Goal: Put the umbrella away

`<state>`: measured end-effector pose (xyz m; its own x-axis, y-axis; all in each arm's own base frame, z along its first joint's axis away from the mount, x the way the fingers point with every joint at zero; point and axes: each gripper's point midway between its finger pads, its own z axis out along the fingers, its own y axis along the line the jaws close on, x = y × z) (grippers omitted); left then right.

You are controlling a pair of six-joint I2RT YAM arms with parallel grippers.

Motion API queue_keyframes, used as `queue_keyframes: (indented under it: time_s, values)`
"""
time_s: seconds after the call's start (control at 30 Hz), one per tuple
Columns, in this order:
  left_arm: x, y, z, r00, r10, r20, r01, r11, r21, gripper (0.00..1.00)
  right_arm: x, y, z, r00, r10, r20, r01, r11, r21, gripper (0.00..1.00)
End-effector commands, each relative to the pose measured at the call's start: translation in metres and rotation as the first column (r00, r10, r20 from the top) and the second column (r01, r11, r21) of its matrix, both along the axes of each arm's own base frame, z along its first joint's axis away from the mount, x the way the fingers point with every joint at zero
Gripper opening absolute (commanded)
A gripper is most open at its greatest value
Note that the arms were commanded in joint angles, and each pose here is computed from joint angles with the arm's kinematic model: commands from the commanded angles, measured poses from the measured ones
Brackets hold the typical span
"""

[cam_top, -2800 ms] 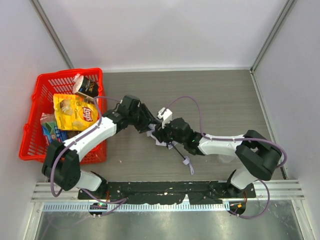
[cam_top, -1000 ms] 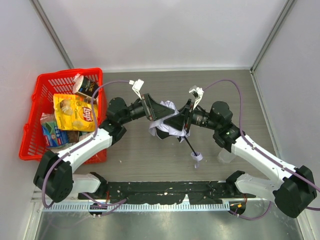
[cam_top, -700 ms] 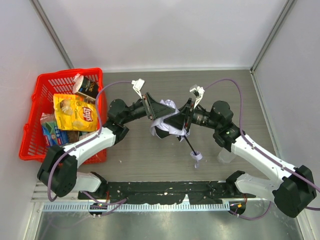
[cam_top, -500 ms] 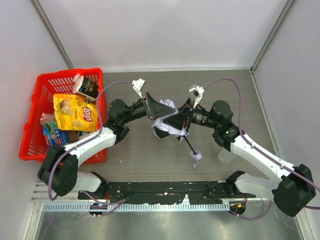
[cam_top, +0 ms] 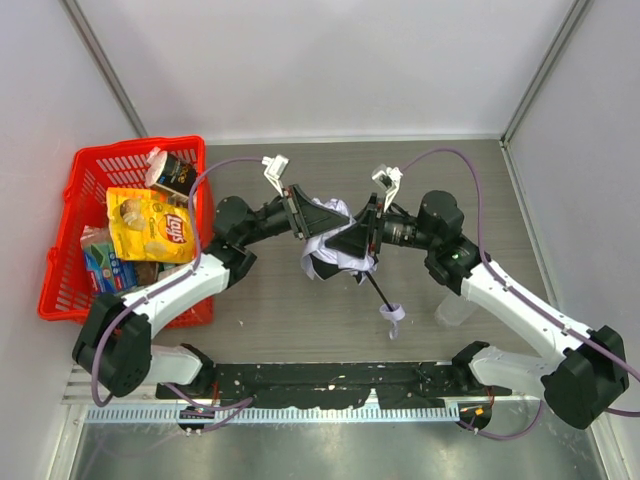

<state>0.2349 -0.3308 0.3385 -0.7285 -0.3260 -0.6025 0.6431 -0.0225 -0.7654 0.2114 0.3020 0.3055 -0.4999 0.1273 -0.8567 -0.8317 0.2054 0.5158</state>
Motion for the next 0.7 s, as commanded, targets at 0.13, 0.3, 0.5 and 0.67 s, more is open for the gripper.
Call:
queue_keyframes:
  time_s: [0.13, 0.3, 0.5, 0.67]
  values:
    - [-0.005, 0.011, 0.031, 0.989, 0.078, 0.125, -0.077, 0.997, -0.018, 0.0, 0.015, -0.013, 0.028, 0.992, -0.121, 0.041, 0.124, 0.987, -0.1, 0.26]
    - [0.011, 0.025, 0.032, 0.971, 0.202, 0.126, -0.202, 0.979, -0.015, 0.0, 0.026, -0.035, 0.022, 0.953, -0.302, -0.007, 0.297, 0.943, -0.148, 0.63]
    - [0.029, 0.048, 0.04, 0.912, 0.384, 0.144, -0.379, 0.923, -0.064, 0.0, 0.023, -0.046, 0.028, 0.925, -0.373, -0.078, 0.364, 0.925, -0.104, 0.71]
    - [0.044, 0.072, 0.057, 0.84, 0.523, 0.141, -0.508, 0.851, -0.131, 0.0, 0.03, -0.063, 0.045, 0.861, -0.491, -0.131, 0.485, 0.871, -0.075, 0.73]
